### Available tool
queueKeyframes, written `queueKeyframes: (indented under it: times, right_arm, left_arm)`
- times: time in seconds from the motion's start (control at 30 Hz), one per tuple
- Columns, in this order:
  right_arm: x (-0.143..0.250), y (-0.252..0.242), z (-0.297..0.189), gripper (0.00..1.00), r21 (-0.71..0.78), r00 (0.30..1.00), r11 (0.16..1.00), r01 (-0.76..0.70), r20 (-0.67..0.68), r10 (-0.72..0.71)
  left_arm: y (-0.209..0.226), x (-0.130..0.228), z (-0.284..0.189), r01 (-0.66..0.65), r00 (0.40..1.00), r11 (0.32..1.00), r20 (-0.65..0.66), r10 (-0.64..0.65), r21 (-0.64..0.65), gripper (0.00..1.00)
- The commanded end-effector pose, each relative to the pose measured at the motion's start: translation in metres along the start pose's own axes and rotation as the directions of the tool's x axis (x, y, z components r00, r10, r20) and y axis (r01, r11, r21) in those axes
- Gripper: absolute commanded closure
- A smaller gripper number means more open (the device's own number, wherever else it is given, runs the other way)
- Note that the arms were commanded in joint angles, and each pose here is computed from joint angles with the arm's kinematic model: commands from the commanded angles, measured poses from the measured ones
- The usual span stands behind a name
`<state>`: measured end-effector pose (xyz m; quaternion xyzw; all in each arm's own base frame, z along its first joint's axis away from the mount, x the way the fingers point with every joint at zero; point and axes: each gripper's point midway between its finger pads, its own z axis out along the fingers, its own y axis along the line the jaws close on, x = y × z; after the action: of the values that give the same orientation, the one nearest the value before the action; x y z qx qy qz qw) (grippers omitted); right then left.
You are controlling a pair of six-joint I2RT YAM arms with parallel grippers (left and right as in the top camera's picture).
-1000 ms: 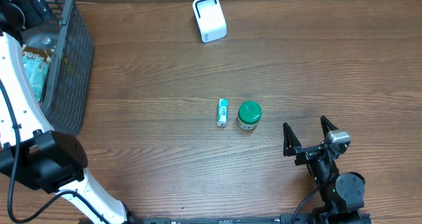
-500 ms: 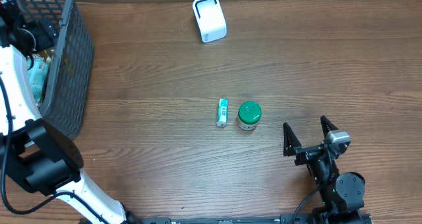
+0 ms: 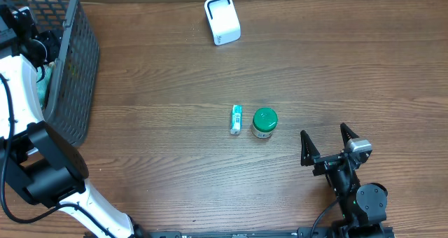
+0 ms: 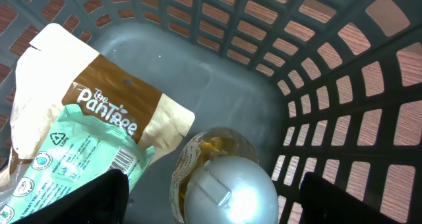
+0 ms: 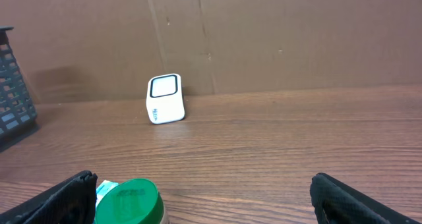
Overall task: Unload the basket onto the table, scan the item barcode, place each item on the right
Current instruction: 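Move the left gripper left and down into the grey basket, then grasp the yellow dish-soap bottle in the basket with left gripper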
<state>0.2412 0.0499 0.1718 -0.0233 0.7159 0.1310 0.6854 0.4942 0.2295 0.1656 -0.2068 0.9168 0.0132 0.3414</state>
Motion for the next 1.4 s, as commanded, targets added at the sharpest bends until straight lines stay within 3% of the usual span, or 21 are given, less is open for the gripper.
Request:
queueKeyframes:
  times: [0.0, 0.3, 0.63, 0.77, 1.1, 1.37]
  right_arm:
    - [0.002, -0.001, 0.000, 0.00, 0.001, 1.000, 1.000, 0.004, 0.004, -0.004]
    - [0.002, -0.001, 0.000, 0.00, 0.001, 1.000, 1.000, 0.004, 0.004, -0.004]
    - [0.002, -0.001, 0.000, 0.00, 0.001, 1.000, 1.000, 0.004, 0.004, -0.004]
    - [0.002, -0.001, 0.000, 0.00, 0.001, 1.000, 1.000, 0.004, 0.004, -0.004]
    - [0.002, -0.001, 0.000, 0.00, 0.001, 1.000, 1.000, 0.004, 0.004, -0.004]
    - [0.002, -0.001, 0.000, 0.00, 0.001, 1.000, 1.000, 0.004, 0.004, -0.004]
  left_arm:
    - [-0.001, 0.015, 0.020, -0.013, 0.999, 1.000, -0.046, 0.014, 0.017, 0.16]
    - [0.002, 0.029, 0.038, -0.007, 0.996, 1.000, -0.085, 0.008, 0.017, 0.26]
    - [-0.001, -0.004, 0.019, -0.020, 1.000, 1.000, 0.003, 0.020, 0.016, 0.42]
    - [-0.004, -0.028, -0.005, -0.024, 0.997, 1.000, 0.073, 0.022, 0.015, 0.51]
    - [-0.017, -0.087, -0.093, -0.051, 0.960, 0.999, 0.275, 0.047, 0.010, 0.54]
    - [-0.032, -0.130, -0.202, -0.085, 0.857, 0.996, 0.509, 0.078, -0.009, 0.56]
